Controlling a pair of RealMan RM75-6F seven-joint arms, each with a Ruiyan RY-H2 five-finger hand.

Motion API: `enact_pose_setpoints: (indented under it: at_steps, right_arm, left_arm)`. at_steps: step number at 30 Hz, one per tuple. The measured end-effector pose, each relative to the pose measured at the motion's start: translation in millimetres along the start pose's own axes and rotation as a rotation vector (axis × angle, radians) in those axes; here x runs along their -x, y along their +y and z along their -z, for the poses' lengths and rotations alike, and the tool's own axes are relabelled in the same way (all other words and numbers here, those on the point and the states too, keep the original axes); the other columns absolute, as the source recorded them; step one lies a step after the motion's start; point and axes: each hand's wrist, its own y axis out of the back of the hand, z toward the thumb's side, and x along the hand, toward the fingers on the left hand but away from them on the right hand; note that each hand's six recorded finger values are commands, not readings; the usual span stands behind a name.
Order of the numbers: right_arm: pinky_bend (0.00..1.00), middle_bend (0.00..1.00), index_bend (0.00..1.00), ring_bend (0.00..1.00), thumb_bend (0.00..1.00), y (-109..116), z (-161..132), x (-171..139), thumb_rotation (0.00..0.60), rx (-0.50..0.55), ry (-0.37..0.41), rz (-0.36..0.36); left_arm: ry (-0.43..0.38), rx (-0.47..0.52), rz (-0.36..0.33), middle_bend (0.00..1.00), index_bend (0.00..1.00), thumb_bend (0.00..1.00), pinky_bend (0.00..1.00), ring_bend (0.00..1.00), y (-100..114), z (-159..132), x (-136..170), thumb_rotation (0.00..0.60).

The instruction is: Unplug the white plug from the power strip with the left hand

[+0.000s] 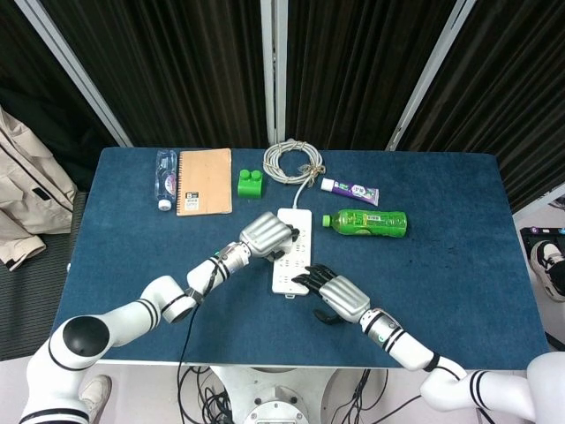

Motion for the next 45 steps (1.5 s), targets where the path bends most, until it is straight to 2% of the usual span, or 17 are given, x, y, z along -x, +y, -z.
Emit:
enact_pose_setpoints:
  at_steps: [11,21,31,34,40,45]
  right_arm:
    - [0.00,0.16,0.11,0.00,0.37,-1.6,0.0,0.2,0.600,0.005,-0.003,0.000]
    - [0.00,0.16,0.11,0.00,0.37,-2.3,0.3,1.4,0.600,0.006,-0.005,-0.003]
    - [0.00,0.16,0.11,0.00,0.37,-2.1,0.5,2.1,0.600,0.008,-0.005,-0.004]
    - [0.00,0.16,0.11,0.00,0.37,-1.5,0.7,2.3,0.600,0.008,-0.005,-0.002]
    - [0.00,0.16,0.11,0.00,0.37,3.2,-1.3,2.5,0.600,0.009,0.004,0.015]
    - [0.00,0.16,0.11,0.00,0.37,13.9,-4.5,-3.6,0.600,-0.002,0.018,0.061]
  left_arm:
    - [-0.029,0.056,-0.020,0.78,0.68,0.54,0.94,0.79,5.4,-3.0,-2.2,0.600]
    - [-0.033,0.164,-0.041,0.78,0.69,0.55,0.95,0.80,7.6,-5.1,0.7,0.600]
    - [-0.011,0.207,-0.046,0.80,0.71,0.56,0.95,0.80,4.7,0.0,2.9,0.600]
    - [-0.005,0.252,-0.072,0.80,0.70,0.56,0.95,0.79,9.0,3.0,4.3,0.600]
    - [-0.004,0.343,-0.176,0.78,0.69,0.56,0.93,0.76,29.6,14.6,14.0,0.600]
    - [0.045,0.321,-0.254,0.69,0.61,0.55,0.81,0.63,38.9,43.1,37.9,0.600]
